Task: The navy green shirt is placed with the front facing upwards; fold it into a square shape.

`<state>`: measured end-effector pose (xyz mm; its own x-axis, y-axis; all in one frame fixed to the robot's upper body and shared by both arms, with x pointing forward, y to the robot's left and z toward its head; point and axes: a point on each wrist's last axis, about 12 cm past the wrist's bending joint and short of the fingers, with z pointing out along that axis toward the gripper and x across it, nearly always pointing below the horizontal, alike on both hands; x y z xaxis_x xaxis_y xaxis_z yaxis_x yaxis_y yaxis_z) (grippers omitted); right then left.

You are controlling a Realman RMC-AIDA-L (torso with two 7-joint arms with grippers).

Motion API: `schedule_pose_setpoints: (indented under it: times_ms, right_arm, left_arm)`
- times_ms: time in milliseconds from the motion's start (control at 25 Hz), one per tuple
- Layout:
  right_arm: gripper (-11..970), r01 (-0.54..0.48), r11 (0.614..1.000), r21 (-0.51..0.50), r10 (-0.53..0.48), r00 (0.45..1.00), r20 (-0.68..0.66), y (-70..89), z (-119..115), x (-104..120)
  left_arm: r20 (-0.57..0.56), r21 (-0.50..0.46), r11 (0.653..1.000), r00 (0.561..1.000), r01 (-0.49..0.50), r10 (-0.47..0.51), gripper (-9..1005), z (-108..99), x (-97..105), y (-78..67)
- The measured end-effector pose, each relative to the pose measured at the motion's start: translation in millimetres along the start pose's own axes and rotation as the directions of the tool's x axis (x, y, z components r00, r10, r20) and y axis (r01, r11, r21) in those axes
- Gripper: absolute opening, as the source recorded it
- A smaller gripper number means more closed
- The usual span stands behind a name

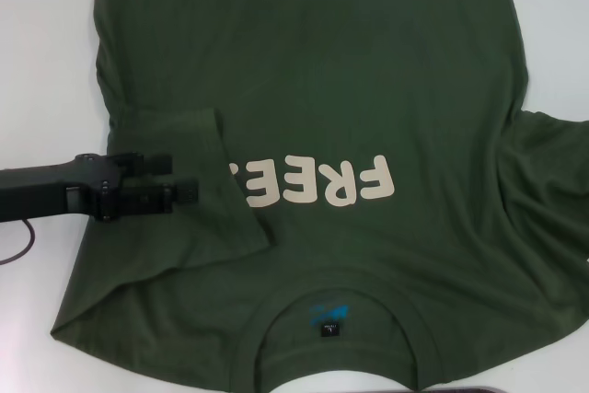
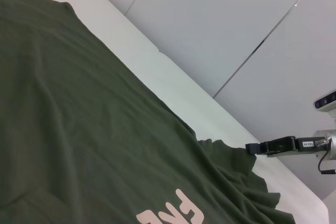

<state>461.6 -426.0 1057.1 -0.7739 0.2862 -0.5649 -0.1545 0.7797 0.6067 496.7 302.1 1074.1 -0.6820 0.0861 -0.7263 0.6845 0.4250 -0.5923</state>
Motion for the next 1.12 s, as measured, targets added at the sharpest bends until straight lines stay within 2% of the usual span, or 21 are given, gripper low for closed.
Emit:
schedule_pose_setpoints:
  times_ms: [200,480,1120]
  right_arm:
    - [11,-0.010,1.000,0.019,0.010,1.000,0.006,-2.9,1,2]
    - [11,-0.025,0.999,0.031,0.024,0.999,0.034,-5.8,-4,3]
    - [11,-0.070,0.994,0.079,0.059,0.990,0.131,-17.6,-30,5]
  left_arm:
    - [0.001,-0.001,1.000,1.000,0.001,-0.001,920,1,0,0.2]
    - [0.001,0.000,1.000,1.000,0.000,0.000,919,2,0,-0.2]
    - [0.001,0.013,1.000,1.000,-0.001,0.001,920,4,-1,-1.1]
